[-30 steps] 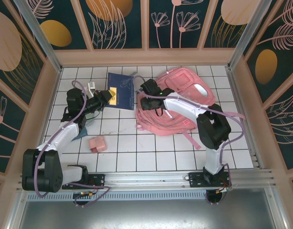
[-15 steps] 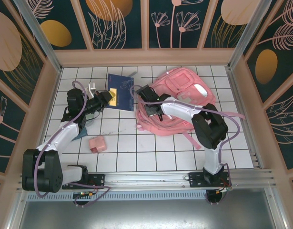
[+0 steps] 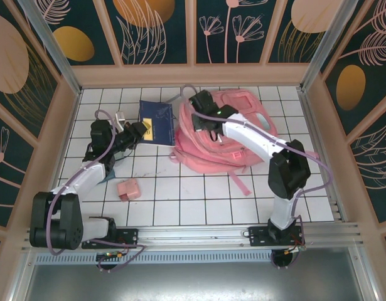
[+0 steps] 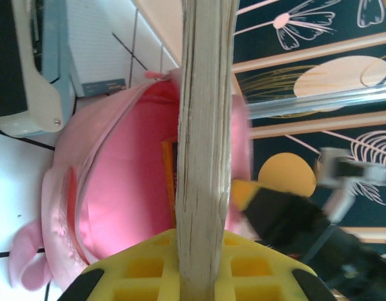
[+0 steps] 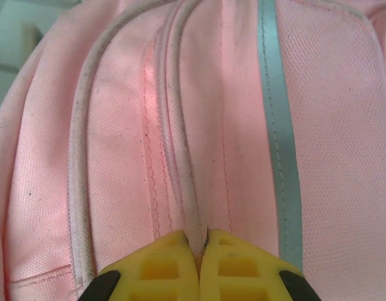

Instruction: Pack the student bag

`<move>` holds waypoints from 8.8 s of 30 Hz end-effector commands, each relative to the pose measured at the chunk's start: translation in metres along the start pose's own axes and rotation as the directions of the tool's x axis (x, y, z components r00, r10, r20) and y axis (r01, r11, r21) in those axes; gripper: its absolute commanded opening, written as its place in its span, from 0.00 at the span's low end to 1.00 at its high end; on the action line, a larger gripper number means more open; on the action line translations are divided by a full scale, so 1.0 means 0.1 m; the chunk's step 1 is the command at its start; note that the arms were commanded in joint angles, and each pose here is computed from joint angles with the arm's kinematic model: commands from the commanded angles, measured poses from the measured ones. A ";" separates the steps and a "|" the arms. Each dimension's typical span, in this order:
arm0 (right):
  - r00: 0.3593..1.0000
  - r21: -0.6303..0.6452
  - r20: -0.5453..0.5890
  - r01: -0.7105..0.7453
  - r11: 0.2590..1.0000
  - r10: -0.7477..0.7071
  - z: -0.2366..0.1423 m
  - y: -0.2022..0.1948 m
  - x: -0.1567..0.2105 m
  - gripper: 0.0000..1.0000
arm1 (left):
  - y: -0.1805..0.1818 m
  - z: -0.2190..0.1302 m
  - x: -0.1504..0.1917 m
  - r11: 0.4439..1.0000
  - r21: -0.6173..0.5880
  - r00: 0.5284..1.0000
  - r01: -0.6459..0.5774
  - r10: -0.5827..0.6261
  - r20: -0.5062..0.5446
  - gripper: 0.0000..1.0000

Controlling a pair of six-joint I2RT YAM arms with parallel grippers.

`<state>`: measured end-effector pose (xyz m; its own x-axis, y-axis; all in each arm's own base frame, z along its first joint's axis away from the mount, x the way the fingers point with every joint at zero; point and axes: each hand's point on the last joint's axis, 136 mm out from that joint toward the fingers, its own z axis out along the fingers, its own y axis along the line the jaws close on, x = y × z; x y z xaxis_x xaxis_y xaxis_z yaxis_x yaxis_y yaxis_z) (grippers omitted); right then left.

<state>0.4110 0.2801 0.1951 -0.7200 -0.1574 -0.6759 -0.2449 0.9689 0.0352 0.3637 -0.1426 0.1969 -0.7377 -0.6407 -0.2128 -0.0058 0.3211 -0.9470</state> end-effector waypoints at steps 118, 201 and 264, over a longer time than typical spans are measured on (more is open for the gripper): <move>0.910 -0.489 -0.067 -0.388 0.781 0.409 -0.67 -0.38 0.10 0.00 | 1.60 1.45 -0.95 0.426 -0.767 0.847 -0.480 0.452 -0.279 0.17; 0.815 -0.619 -0.107 -0.503 0.604 0.569 -0.81 -0.66 -0.11 0.00 | -0.35 1.56 1.24 0.852 -0.416 0.948 -0.319 0.287 -0.138 0.53; 0.944 -0.545 -0.160 -0.328 0.771 0.288 -0.10 0.74 0.26 0.50 | 1.97 0.69 -0.03 0.720 -0.656 0.973 0.224 -0.133 0.187 0.17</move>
<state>0.3643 0.3223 0.1739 -0.8632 0.1023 -0.4945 -0.2668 0.7390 0.6186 0.4561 -0.1250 0.0270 -0.6150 -0.7363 -0.2823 -0.4817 0.6342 -0.6047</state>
